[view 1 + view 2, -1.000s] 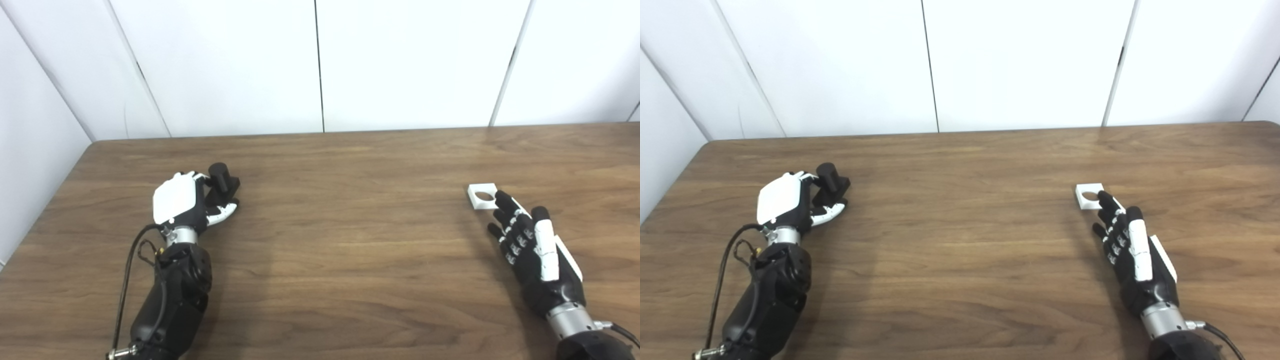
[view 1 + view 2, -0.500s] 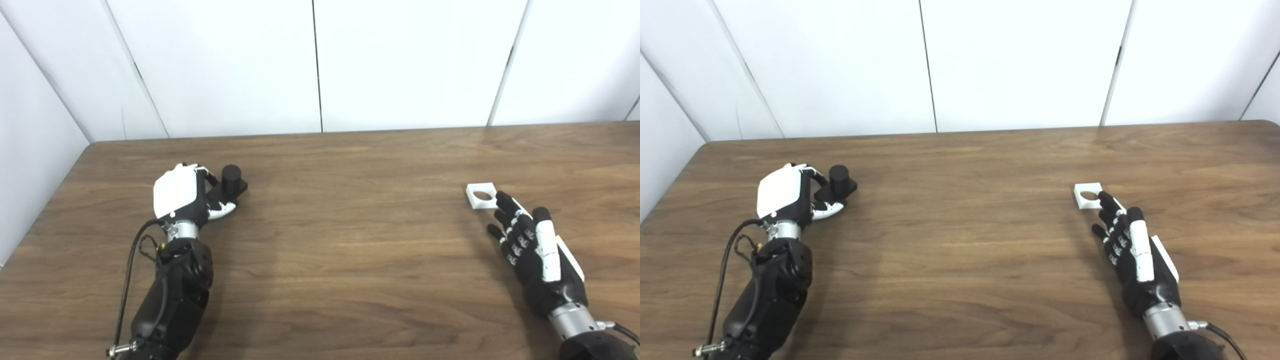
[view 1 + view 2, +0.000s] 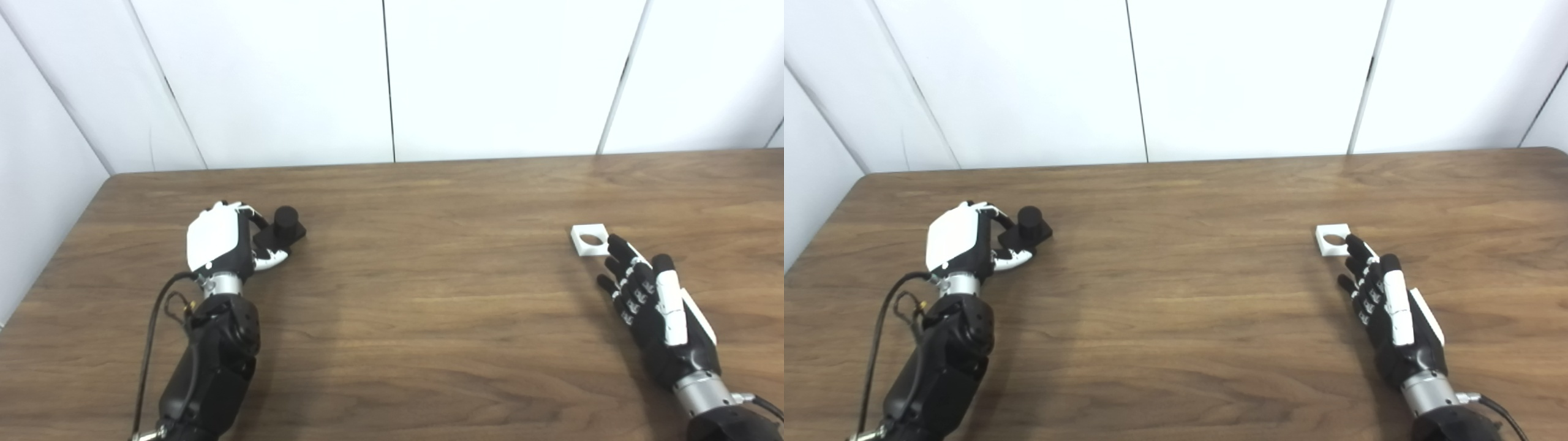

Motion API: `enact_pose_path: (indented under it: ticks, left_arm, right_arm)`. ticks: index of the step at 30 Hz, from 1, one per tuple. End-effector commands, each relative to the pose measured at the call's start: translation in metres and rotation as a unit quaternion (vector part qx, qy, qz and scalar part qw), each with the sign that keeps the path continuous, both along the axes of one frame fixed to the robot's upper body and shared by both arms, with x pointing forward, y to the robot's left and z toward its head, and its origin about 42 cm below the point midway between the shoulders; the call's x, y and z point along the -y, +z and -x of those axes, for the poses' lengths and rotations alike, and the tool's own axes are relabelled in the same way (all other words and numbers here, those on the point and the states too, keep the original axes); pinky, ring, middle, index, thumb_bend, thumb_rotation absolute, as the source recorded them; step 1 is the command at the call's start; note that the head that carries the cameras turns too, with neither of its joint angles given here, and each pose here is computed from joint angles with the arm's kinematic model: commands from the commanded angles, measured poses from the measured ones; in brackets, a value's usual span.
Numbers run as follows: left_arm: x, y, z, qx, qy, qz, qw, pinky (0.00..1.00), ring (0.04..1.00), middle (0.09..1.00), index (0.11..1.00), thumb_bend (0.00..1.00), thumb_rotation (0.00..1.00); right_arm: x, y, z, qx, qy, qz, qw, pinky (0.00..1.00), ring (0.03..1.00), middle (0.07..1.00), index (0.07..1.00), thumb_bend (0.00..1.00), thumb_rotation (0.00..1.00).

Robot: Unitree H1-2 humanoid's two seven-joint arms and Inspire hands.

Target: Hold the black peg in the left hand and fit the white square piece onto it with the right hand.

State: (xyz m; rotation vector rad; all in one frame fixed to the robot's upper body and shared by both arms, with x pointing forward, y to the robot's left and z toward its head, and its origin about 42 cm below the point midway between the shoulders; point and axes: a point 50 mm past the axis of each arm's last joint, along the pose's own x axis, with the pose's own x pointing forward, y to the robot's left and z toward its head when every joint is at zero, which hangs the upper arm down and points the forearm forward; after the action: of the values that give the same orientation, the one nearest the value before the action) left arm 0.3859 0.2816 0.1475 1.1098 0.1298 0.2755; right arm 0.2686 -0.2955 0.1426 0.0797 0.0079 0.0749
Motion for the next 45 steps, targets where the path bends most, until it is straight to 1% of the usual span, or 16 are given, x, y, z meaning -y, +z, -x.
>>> enact_pose_path:
  ticks: [1, 2, 3, 4, 6, 10, 15, 19, 23, 27, 37, 41, 45]
  left_arm:
    - [0.009, 0.012, 0.001, 0.014, -0.028, 0.015, 0.999, 0.96, 0.943, 0.856, 0.55, 0.66, 0.15]
    - [0.012, 0.012, 0.003, 0.012, -0.036, 0.02, 0.999, 0.95, 0.938, 0.852, 0.522, 0.59, 0.11]
    - [0.016, 0.012, 0.006, 0.009, -0.046, 0.027, 0.999, 0.94, 0.936, 0.85, 0.507, 0.55, 0.09]
    - [0.021, 0.012, 0.008, 0.006, -0.054, 0.033, 0.998, 0.91, 0.935, 0.852, 0.498, 0.53, 0.08]
    - [0.026, 0.012, 0.011, 0.002, -0.065, 0.039, 0.997, 0.88, 0.933, 0.853, 0.494, 0.52, 0.08]
    - [0.042, 0.012, 0.02, -0.001, -0.09, 0.051, 0.995, 0.83, 0.923, 0.849, 0.492, 0.51, 0.08]
    - [0.064, 0.017, 0.035, 0.004, -0.121, 0.06, 0.991, 0.81, 0.917, 0.848, 0.493, 0.51, 0.08]
    - [0.08, 0.02, 0.048, 0.004, -0.148, 0.051, 0.988, 0.79, 0.915, 0.847, 0.494, 0.51, 0.08]
    - [0.094, 0.02, 0.06, 0.01, -0.171, 0.059, 0.983, 0.82, 0.916, 0.849, 0.493, 0.51, 0.08]
    - [0.103, 0.017, 0.068, 0.013, -0.187, 0.058, 0.981, 0.8, 0.911, 0.845, 0.493, 0.51, 0.08]
    - [0.123, 0.011, 0.09, 0.005, -0.217, 0.067, 0.974, 0.81, 0.914, 0.848, 0.492, 0.51, 0.08]
    - [0.131, 0.009, 0.101, -0.002, -0.235, 0.069, 0.97, 0.82, 0.91, 0.841, 0.493, 0.51, 0.08]
    - [0.141, 0.009, 0.113, -0.024, -0.25, 0.09, 0.964, 0.84, 0.931, 0.856, 0.494, 0.51, 0.08]
  right_arm:
    - [-0.001, 0.016, -0.003, 0.035, 0.013, 0.005, 0.999, 1.0, 1.0, 0.992, 0.934, 0.64, 1.0]
    - [-0.001, 0.016, -0.003, 0.035, 0.014, 0.006, 0.999, 1.0, 1.0, 0.994, 0.937, 0.63, 1.0]
    - [-0.001, 0.016, -0.003, 0.034, 0.015, 0.007, 0.999, 1.0, 1.0, 0.996, 0.939, 0.63, 1.0]
    - [-0.002, 0.016, -0.003, 0.034, 0.017, 0.006, 0.999, 1.0, 1.0, 0.998, 0.939, 0.64, 1.0]
    - [-0.002, 0.015, -0.004, 0.034, 0.018, 0.005, 0.999, 1.0, 1.0, 1.0, 0.942, 0.64, 1.0]
    - [-0.003, 0.016, -0.004, 0.037, 0.02, 0.004, 0.999, 1.0, 1.0, 1.0, 0.943, 0.64, 1.0]
    - [-0.003, 0.017, -0.004, 0.038, 0.02, 0.003, 0.999, 1.0, 1.0, 1.0, 0.945, 0.64, 1.0]
    - [-0.003, 0.018, -0.005, 0.041, 0.016, -0.002, 0.999, 1.0, 1.0, 0.997, 0.942, 0.63, 1.0]
    - [-0.002, 0.018, -0.006, 0.041, 0.015, -0.002, 0.999, 1.0, 1.0, 0.994, 0.941, 0.64, 1.0]
    - [-0.003, 0.018, -0.007, 0.041, 0.013, -0.001, 0.999, 1.0, 1.0, 0.988, 0.935, 0.64, 1.0]
    - [-0.002, 0.019, -0.006, 0.041, 0.011, 0.003, 0.999, 1.0, 1.0, 0.989, 0.939, 0.64, 1.0]
    - [-0.002, 0.019, -0.005, 0.04, 0.012, 0.005, 0.999, 1.0, 1.0, 0.99, 0.938, 0.65, 1.0]
    - [-0.003, 0.019, -0.005, 0.039, 0.015, 0.005, 0.999, 1.0, 1.0, 0.995, 0.944, 0.64, 1.0]
